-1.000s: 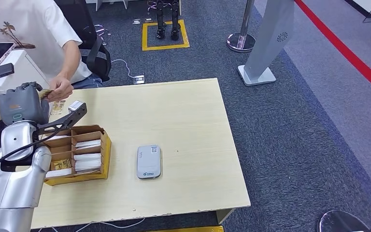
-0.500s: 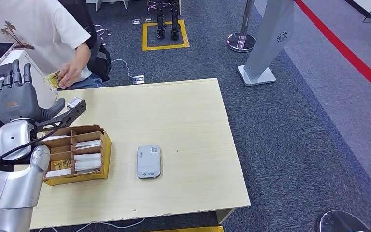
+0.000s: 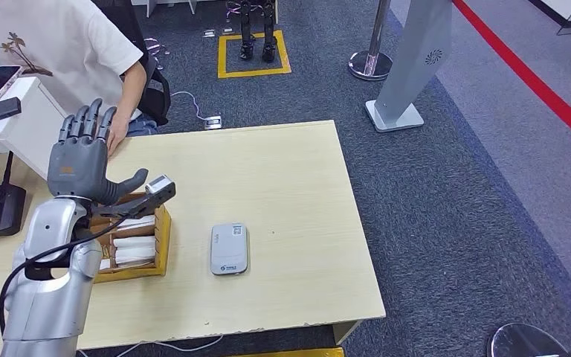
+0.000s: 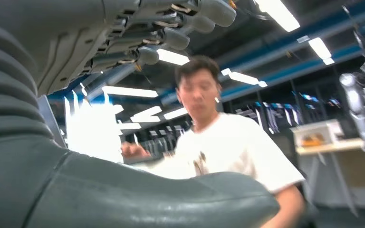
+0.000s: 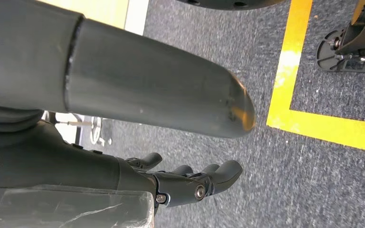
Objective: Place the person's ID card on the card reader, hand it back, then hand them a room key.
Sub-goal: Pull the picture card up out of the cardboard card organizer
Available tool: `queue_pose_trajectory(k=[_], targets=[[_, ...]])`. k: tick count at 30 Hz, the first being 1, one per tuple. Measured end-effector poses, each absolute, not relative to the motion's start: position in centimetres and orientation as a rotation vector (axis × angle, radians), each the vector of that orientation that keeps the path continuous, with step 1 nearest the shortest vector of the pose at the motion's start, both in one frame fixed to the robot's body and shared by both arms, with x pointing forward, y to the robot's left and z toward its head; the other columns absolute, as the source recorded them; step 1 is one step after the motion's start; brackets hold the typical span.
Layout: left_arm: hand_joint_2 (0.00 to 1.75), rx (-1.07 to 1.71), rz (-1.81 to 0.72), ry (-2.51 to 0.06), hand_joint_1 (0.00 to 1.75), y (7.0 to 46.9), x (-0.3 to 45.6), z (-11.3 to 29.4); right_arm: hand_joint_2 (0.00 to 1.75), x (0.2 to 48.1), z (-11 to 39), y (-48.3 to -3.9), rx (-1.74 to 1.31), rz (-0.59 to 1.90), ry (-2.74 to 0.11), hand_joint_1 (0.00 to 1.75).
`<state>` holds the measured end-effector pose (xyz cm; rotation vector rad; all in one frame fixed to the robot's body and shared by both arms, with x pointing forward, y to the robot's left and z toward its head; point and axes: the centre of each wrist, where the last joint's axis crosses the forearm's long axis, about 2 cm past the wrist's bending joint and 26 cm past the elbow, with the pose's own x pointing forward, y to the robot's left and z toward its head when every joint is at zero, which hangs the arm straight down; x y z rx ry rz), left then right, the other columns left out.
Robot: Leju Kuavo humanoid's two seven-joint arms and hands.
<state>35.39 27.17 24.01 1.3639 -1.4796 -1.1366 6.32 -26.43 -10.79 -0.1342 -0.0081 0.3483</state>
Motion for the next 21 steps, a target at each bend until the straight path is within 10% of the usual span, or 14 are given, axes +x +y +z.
queue_pose_trajectory(k=[21], targets=[[1.75, 1.124, -1.284, -1.424, 0.00, 27.9, 26.4, 16.9, 0.00, 5.8, -10.9, -26.5, -0.137, 0.287, 0.004, 0.00]])
